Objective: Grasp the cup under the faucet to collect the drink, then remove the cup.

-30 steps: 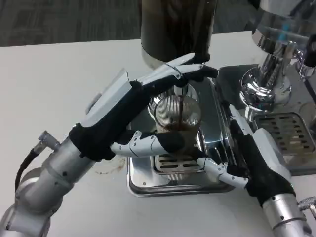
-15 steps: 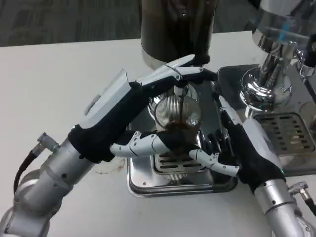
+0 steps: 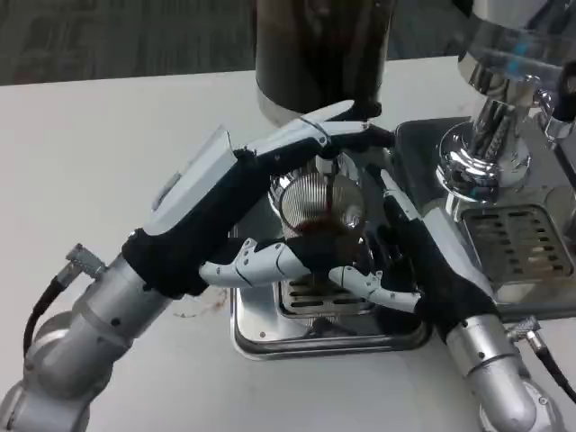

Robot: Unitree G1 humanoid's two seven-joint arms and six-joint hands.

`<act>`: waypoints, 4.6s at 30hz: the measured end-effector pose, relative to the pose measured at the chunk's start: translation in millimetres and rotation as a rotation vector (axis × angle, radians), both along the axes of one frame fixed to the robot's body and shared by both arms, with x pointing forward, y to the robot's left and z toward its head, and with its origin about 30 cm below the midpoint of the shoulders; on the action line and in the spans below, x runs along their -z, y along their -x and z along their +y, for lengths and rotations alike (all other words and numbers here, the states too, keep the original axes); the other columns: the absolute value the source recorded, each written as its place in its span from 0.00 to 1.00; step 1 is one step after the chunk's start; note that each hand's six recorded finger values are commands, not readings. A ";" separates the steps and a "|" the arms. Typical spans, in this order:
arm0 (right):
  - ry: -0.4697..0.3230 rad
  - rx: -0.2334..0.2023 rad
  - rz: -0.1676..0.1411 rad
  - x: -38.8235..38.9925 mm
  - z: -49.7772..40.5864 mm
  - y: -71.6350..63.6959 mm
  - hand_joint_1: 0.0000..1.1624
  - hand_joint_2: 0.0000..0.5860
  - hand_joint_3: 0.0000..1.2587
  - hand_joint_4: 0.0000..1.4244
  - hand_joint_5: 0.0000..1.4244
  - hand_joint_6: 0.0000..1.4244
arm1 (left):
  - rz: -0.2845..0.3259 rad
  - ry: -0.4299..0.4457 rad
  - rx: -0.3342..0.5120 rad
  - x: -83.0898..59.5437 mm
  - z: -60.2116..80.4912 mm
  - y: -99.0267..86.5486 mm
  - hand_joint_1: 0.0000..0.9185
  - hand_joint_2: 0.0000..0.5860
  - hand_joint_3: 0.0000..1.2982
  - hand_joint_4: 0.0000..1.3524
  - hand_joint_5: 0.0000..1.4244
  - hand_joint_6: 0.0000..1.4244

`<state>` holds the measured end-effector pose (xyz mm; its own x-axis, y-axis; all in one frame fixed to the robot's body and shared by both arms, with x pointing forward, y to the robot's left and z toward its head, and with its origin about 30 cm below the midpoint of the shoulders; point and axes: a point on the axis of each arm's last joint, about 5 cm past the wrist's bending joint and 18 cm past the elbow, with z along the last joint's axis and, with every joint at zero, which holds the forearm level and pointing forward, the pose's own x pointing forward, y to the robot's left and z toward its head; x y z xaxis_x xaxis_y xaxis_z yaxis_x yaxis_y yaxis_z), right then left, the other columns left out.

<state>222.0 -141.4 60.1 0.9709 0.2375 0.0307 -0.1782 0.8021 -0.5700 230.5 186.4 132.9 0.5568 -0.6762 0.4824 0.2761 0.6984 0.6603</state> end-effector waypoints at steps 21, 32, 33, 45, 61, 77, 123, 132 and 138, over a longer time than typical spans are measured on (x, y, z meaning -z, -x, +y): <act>-0.016 -0.012 0.003 1.7 4.3 -2.8 0.52 0.33 0.00 0.00 0.00 0.04 | -0.133 0.146 -0.233 -15.0 24.1 3.7 0.00 0.30 0.18 0.03 0.14 0.11; -0.026 -0.018 -0.011 1.2 5.7 -2.5 0.51 0.32 0.00 0.00 0.00 0.04 | -0.131 0.181 -0.477 1.5 57.5 31.3 0.00 0.30 0.15 0.00 0.12 0.08; -0.026 -0.016 -0.013 1.2 5.8 -2.5 0.51 0.32 0.00 0.00 0.00 0.04 | -0.118 0.174 -0.497 4.3 61.2 33.9 0.00 0.29 0.15 0.00 0.12 0.08; -0.027 -0.016 -0.005 3.5 6.5 -3.8 0.51 0.31 0.00 0.00 0.00 0.05 | 0.112 0.065 -0.730 51.7 85.4 77.2 0.00 0.28 0.11 0.00 0.08 0.04; -0.038 -0.015 -0.007 3.4 9.3 -4.8 0.52 0.31 0.00 0.00 0.00 0.06 | 0.288 -0.129 -0.712 85.7 79.6 84.4 0.00 0.28 0.10 0.00 0.03 0.00; -0.102 -0.013 0.020 2.2 12.8 -15.3 0.63 0.27 0.00 0.00 0.00 0.09 | 0.288 -0.196 -0.655 89.8 69.0 83.7 0.00 0.29 0.10 0.00 0.03 0.00; -0.170 0.013 -0.002 3.2 24.1 -25.2 0.87 0.16 0.48 0.41 0.40 0.38 | 0.286 -0.145 -0.701 88.6 71.6 89.9 0.00 0.34 0.19 0.00 0.06 0.00; -0.169 0.027 -0.025 3.5 24.2 -24.2 0.88 0.12 0.55 0.47 0.45 0.42 | 0.286 -0.143 -0.702 88.4 71.5 89.8 0.00 0.34 0.20 0.00 0.06 0.00; -0.169 0.032 -0.029 3.9 24.2 -23.8 0.89 0.11 0.57 0.48 0.47 0.43 | 0.285 -0.141 -0.702 88.3 71.5 89.4 0.00 0.34 0.20 0.00 0.06 0.00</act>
<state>245.8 -117.2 56.2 0.9760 0.1958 0.0956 -0.1367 0.8917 -0.4314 141.0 257.8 44.6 0.9679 -0.1628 0.1916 -0.0281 0.6873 0.7258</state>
